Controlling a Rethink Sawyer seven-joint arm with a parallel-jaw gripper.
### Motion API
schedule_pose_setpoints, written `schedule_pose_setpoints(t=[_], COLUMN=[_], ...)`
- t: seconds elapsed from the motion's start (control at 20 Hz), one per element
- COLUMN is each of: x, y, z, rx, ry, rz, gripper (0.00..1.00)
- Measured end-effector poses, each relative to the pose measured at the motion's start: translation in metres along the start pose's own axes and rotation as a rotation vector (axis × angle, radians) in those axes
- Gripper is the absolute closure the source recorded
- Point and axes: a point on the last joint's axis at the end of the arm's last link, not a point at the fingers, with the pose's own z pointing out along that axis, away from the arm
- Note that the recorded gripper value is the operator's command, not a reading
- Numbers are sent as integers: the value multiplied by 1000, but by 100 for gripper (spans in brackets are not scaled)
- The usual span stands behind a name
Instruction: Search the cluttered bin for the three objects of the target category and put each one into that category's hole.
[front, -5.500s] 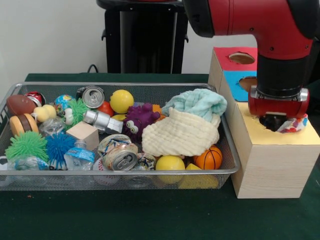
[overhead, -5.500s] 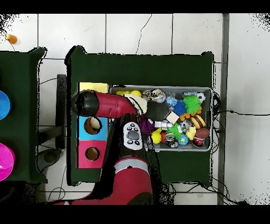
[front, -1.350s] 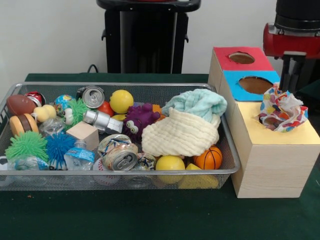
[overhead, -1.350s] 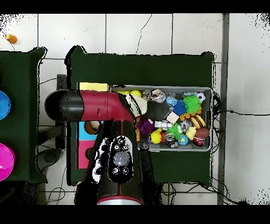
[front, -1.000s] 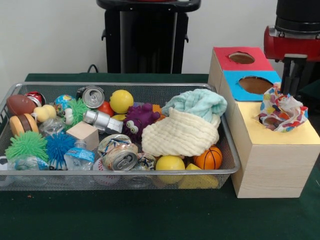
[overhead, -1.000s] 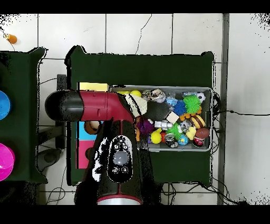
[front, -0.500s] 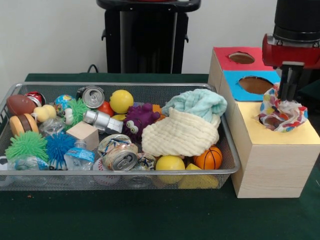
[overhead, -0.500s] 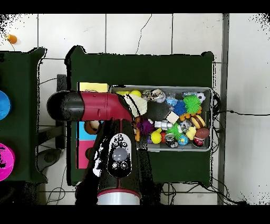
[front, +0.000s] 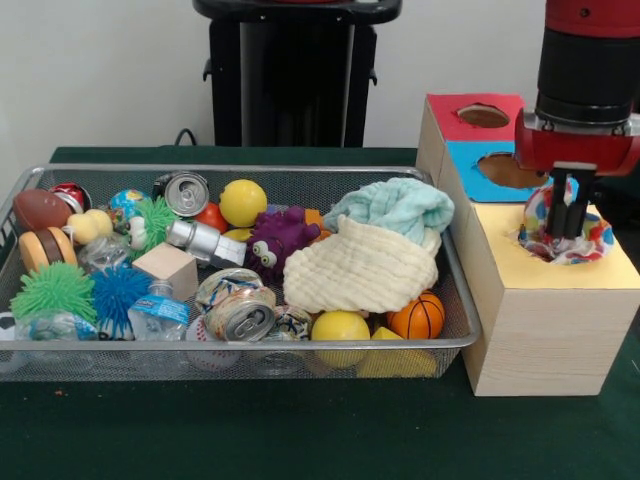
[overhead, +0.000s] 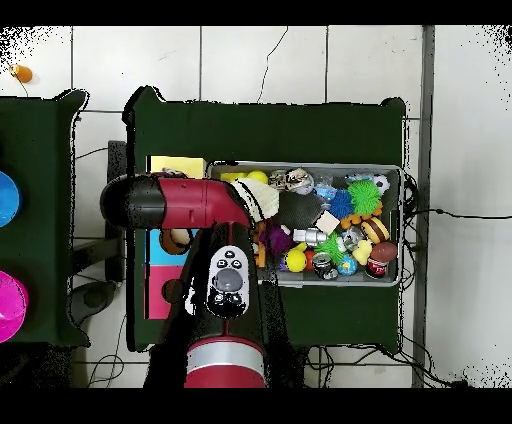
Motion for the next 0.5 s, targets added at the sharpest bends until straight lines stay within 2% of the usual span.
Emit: schedule_pose_setpoints(t=[0.5], x=[10], y=[-5], z=[34], rx=[7], ry=[0], rz=[1], gripper=[100])
